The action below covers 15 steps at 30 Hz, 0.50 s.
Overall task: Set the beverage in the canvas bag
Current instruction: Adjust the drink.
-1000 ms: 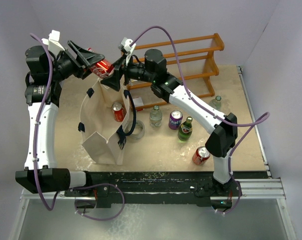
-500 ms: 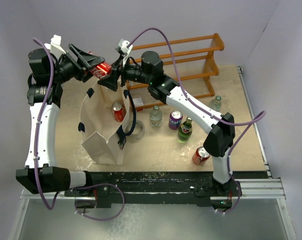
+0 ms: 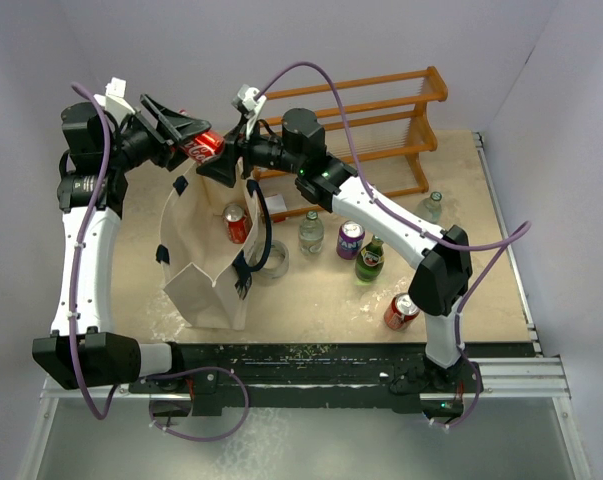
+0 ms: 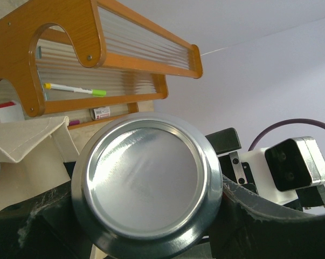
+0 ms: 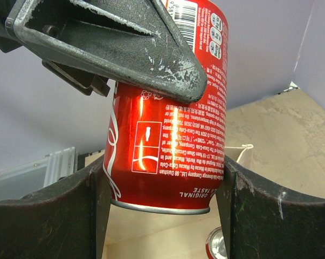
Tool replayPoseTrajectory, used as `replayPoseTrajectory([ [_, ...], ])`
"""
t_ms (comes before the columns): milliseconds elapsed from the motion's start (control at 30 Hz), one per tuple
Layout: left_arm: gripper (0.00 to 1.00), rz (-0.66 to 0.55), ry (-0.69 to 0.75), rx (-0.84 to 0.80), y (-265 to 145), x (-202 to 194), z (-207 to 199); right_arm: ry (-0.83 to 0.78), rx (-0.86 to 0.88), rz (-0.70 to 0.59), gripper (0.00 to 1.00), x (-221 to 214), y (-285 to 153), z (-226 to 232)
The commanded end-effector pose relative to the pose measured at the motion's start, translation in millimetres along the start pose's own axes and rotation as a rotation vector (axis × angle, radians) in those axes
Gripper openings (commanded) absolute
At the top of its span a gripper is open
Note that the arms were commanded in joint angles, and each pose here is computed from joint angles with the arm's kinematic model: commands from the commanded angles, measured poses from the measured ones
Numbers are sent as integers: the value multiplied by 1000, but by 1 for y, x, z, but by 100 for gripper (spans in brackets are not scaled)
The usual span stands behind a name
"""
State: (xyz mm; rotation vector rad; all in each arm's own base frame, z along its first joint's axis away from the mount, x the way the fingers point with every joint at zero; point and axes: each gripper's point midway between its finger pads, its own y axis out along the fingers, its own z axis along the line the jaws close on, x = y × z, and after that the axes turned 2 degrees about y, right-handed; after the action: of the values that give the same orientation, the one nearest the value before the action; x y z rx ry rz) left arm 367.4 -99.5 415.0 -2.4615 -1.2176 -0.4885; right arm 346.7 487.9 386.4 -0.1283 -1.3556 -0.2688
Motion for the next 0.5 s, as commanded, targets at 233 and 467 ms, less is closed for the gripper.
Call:
replayPoseTrajectory([
  [233, 56, -69, 60, -31, -15, 10, -14, -97, -10, -265, 0, 104, -27, 25],
  [467, 80, -64, 54, -15, -15, 7, -6, -95, -8, -287, 0, 112, -29, 27],
])
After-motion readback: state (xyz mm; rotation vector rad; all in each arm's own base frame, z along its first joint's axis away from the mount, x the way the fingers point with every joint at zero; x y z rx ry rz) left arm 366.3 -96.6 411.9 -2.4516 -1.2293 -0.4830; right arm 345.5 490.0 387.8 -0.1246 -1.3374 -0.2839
